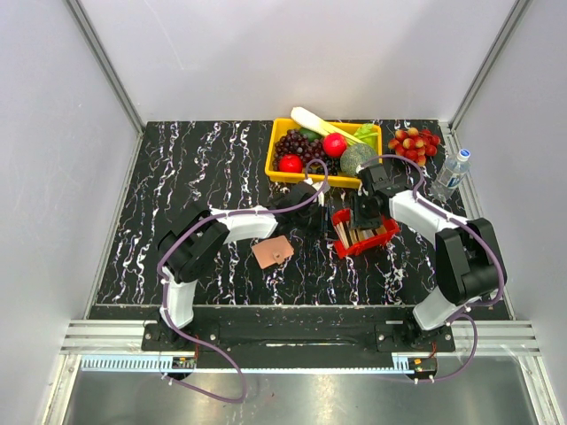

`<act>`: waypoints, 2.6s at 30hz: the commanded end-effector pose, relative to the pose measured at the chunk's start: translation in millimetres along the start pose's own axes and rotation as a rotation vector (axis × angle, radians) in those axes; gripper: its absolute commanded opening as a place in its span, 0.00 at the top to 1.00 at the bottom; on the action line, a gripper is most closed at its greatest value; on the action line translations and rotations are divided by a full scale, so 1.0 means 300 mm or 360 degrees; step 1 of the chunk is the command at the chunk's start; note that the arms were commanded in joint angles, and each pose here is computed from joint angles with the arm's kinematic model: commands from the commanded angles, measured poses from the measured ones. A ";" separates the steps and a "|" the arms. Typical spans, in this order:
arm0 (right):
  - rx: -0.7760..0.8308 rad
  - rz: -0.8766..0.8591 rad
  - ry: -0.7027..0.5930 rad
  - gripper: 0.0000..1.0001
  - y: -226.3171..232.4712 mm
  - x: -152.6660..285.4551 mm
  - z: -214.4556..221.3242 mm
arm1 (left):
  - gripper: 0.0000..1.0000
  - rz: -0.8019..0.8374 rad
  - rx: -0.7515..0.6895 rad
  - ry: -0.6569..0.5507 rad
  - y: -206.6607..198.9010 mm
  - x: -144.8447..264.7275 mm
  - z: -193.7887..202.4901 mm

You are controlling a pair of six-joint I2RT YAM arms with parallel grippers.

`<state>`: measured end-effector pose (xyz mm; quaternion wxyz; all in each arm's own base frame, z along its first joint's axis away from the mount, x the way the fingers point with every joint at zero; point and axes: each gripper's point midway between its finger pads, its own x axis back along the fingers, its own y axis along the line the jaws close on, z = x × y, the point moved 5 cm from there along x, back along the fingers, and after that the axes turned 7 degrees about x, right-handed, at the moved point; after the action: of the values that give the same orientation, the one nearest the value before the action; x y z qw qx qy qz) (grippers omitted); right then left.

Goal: Put the credit cards into the card holder
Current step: Pick up the credit card from the storage box, then open the card holder at the center of the board.

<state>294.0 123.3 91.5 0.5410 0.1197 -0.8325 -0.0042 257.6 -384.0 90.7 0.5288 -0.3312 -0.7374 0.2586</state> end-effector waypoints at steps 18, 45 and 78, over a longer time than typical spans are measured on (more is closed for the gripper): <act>-0.0018 0.0200 -0.0332 1.00 -0.029 0.165 -0.116 | 0.79 0.0103 -0.0045 -0.0050 -0.052 -0.001 -0.055; -0.1185 -0.0491 -0.0640 1.00 0.178 0.496 -0.220 | 0.15 0.0058 0.0084 -0.0672 0.025 0.449 -0.175; -0.0727 -0.0581 -0.0266 1.00 0.705 0.098 -0.006 | 0.01 -0.0830 0.0340 -0.0875 0.497 0.759 0.095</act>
<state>238.1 286.7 135.2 0.5052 0.0860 -0.7991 -0.3143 208.7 -122.2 105.9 0.4170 -0.0099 -0.8715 0.2578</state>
